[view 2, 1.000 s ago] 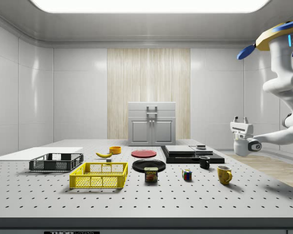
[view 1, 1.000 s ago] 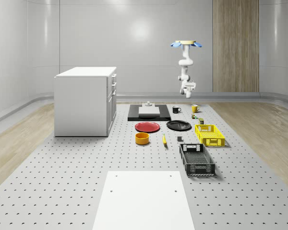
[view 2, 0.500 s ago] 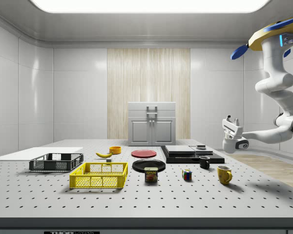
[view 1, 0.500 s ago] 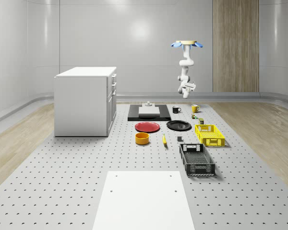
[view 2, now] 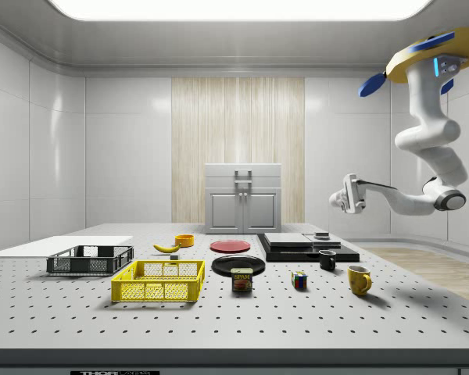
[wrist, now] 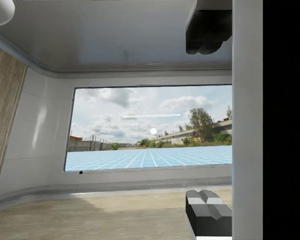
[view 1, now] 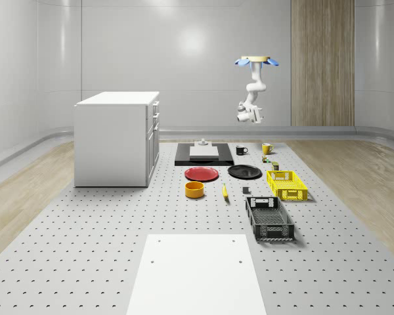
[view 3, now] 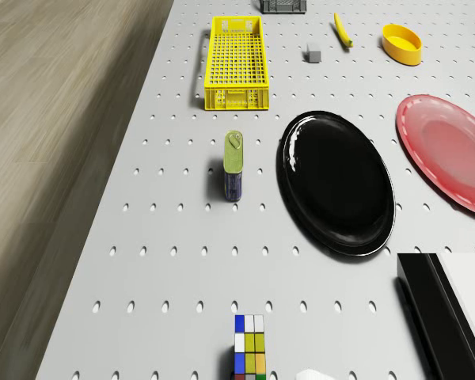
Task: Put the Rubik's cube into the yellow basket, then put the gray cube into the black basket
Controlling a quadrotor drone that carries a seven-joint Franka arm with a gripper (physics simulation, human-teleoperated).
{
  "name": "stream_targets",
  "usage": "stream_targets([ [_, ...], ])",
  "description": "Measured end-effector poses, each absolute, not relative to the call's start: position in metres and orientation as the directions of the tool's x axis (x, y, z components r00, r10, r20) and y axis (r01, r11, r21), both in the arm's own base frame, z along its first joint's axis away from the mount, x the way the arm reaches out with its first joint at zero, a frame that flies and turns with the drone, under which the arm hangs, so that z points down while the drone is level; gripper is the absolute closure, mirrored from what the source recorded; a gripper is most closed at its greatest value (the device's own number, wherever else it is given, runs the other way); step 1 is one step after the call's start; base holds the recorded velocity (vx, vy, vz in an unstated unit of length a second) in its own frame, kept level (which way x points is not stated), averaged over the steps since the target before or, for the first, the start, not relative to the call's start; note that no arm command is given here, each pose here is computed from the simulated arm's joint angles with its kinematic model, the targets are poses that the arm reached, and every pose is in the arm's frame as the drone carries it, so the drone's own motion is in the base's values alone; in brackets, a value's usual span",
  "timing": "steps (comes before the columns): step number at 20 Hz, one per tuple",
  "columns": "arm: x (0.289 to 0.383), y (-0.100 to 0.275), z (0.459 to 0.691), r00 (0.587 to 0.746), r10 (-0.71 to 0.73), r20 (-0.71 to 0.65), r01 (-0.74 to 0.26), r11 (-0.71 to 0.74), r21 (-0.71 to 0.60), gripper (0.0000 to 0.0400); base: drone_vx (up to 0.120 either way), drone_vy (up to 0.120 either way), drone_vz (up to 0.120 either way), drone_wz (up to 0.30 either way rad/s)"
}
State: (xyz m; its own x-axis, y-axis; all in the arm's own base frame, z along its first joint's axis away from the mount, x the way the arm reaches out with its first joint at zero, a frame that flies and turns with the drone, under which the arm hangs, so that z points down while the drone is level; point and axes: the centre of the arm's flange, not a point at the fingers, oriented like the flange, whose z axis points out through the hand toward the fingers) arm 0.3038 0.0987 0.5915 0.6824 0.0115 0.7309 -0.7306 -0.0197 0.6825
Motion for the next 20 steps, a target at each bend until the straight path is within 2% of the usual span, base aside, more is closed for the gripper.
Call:
stream_targets([
  [2,0.3049,0.093,0.558,0.684,0.249,0.686,-0.729,0.221,0.647,0.0000,0.120,0.000,-0.120,0.000],
  [4,0.3059,0.078,0.531,0.688,0.438,0.578,-0.726,0.416,0.548,0.0000,0.120,0.000,-0.060,0.000],
  [7,0.3066,0.052,0.507,0.695,0.604,0.389,-0.719,0.591,0.367,0.0000,0.120,0.000,-0.120,0.000],
  [13,0.3069,0.019,0.493,0.704,0.695,0.144,-0.710,0.692,0.132,0.0000,0.120,0.000,-0.120,0.000],
  [20,0.3068,0.005,0.491,0.707,0.706,0.043,-0.707,0.706,0.037,0.0000,0.120,0.000,-0.120,0.000],
])
